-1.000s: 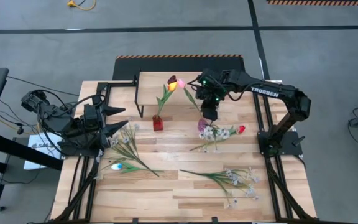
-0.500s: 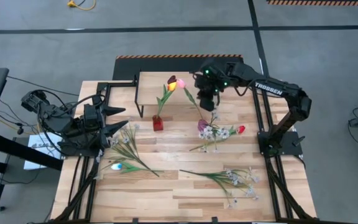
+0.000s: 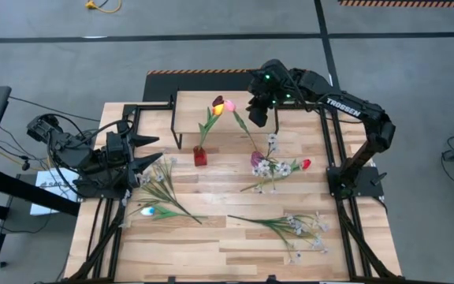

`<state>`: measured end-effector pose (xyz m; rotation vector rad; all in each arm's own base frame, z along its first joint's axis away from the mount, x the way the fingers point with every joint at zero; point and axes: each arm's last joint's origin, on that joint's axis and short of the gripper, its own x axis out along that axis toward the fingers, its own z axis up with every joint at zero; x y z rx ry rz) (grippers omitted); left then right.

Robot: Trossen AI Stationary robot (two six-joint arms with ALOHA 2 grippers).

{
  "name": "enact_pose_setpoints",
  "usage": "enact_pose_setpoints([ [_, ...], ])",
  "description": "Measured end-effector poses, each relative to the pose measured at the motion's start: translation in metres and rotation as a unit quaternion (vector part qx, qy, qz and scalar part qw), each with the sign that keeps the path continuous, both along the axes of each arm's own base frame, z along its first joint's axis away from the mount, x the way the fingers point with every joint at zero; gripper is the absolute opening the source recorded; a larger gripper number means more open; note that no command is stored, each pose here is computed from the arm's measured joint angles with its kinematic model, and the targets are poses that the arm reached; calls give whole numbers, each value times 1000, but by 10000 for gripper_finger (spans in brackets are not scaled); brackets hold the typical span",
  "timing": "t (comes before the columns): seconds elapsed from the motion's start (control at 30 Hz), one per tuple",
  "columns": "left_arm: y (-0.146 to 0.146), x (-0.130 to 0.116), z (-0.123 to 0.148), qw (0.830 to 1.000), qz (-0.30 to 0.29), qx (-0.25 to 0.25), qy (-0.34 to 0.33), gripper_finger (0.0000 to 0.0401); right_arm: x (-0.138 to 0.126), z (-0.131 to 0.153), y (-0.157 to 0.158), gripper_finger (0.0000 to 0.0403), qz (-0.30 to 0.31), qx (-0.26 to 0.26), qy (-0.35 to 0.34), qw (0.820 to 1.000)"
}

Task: Pick and place flowers into a vace then onto a shelf
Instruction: Put the pink tulip into the pink vase

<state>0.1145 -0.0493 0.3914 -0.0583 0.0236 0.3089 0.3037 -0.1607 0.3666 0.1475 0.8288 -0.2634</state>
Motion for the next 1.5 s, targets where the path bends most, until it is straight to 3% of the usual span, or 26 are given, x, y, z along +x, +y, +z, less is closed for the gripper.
enact_pose_setpoints([
  [0.2,0,0,0,1000,0,0,0,218,6,2,8,215,42,6,-22,999],
  [0.33,-1,0,0,1000,-9,-1,0,218,12,3,17,247,77,-10,-30,997],
  [0.73,-1,0,0,1000,-11,-4,-1,218,17,4,14,233,62,-13,-63,996],
  [1.13,-1,0,0,1000,-12,-11,-3,218,20,-5,19,233,58,-10,-46,997],
  [1.5,-1,0,0,1000,-11,-13,-3,218,48,-45,16,232,89,-3,9,996],
])
